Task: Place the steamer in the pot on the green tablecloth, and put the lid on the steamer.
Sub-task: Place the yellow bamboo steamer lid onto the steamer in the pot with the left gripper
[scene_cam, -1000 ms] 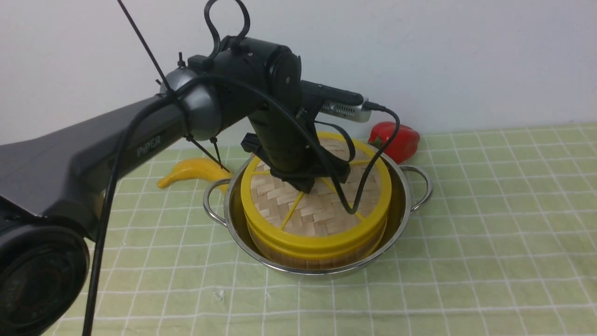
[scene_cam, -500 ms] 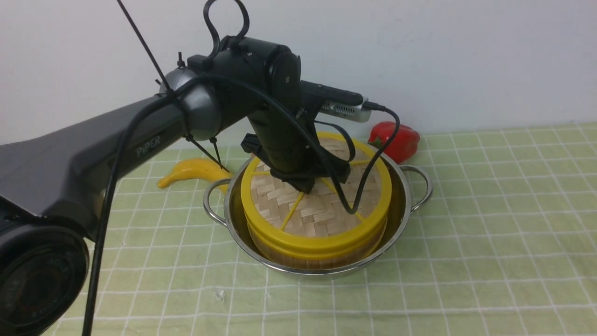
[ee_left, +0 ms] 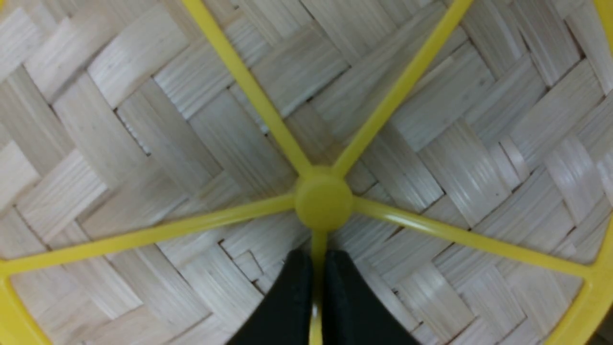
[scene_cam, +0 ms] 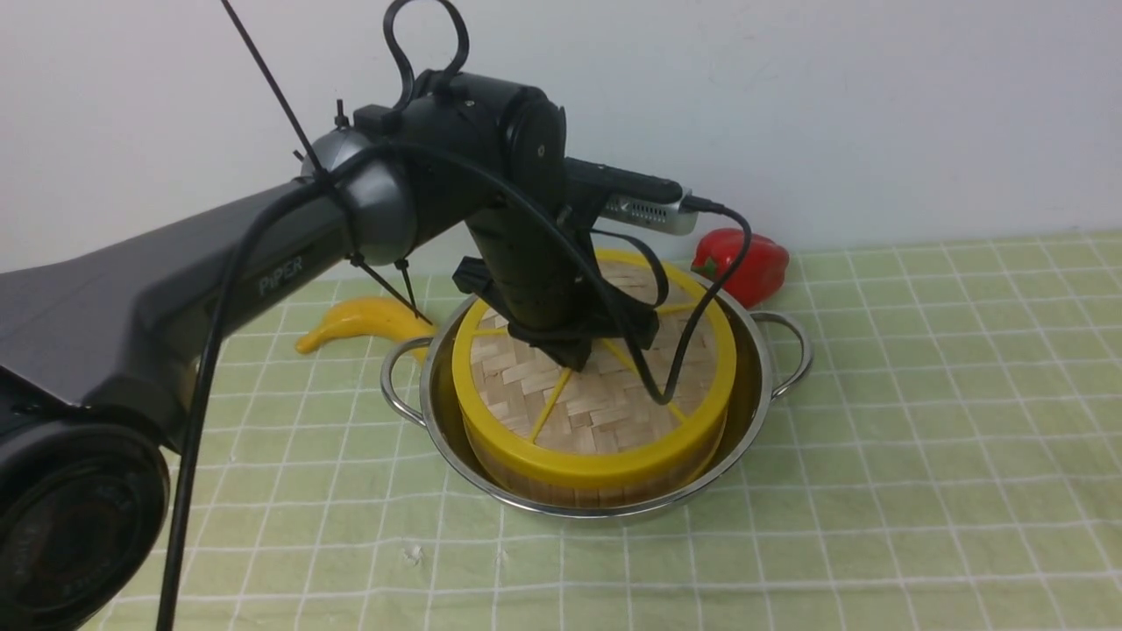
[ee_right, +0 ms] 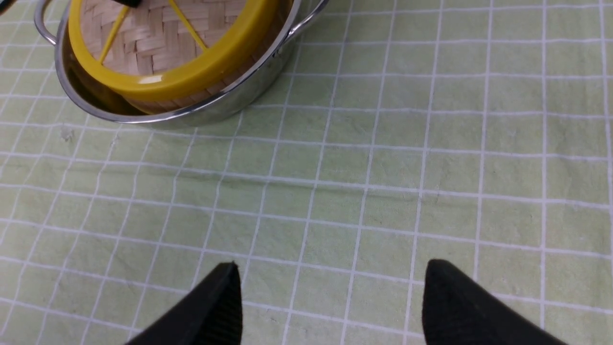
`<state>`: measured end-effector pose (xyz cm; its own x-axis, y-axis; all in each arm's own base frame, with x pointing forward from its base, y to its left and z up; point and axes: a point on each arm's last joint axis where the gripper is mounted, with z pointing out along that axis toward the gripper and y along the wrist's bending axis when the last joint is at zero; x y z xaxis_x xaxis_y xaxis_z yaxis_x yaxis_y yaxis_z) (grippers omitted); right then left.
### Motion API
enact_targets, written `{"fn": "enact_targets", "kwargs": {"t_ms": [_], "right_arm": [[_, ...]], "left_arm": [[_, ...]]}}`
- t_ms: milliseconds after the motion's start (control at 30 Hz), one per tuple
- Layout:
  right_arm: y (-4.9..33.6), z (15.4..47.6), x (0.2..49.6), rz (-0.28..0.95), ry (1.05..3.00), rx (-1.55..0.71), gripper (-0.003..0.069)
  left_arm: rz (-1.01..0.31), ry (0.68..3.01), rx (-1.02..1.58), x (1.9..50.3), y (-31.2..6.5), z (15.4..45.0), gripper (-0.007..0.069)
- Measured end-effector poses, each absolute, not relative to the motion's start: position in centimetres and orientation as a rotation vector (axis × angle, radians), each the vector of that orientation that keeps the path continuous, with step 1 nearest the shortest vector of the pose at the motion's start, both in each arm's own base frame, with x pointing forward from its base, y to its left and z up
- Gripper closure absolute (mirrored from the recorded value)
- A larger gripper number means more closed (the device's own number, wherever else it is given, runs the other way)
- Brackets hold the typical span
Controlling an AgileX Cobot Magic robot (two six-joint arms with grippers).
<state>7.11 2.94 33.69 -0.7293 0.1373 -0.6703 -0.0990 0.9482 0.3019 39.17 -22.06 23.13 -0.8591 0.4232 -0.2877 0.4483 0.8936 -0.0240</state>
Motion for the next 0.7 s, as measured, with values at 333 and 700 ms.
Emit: {"fn": "enact_targets", "kwargs": {"t_ms": [333, 700], "right_arm": [[2.9, 33.7, 7.1, 0.413, 2.352, 0.027, 0.0168], [3.0, 33.8, 7.2, 0.407, 2.337, 0.004, 0.0168]], "left_arm": [[-0.135, 2.773, 0.653, 39.6, -22.3, 26.4, 0.051], [-0.03, 2.684, 0.689, 39.5, -21.4, 29.3, 0.0321]]}}
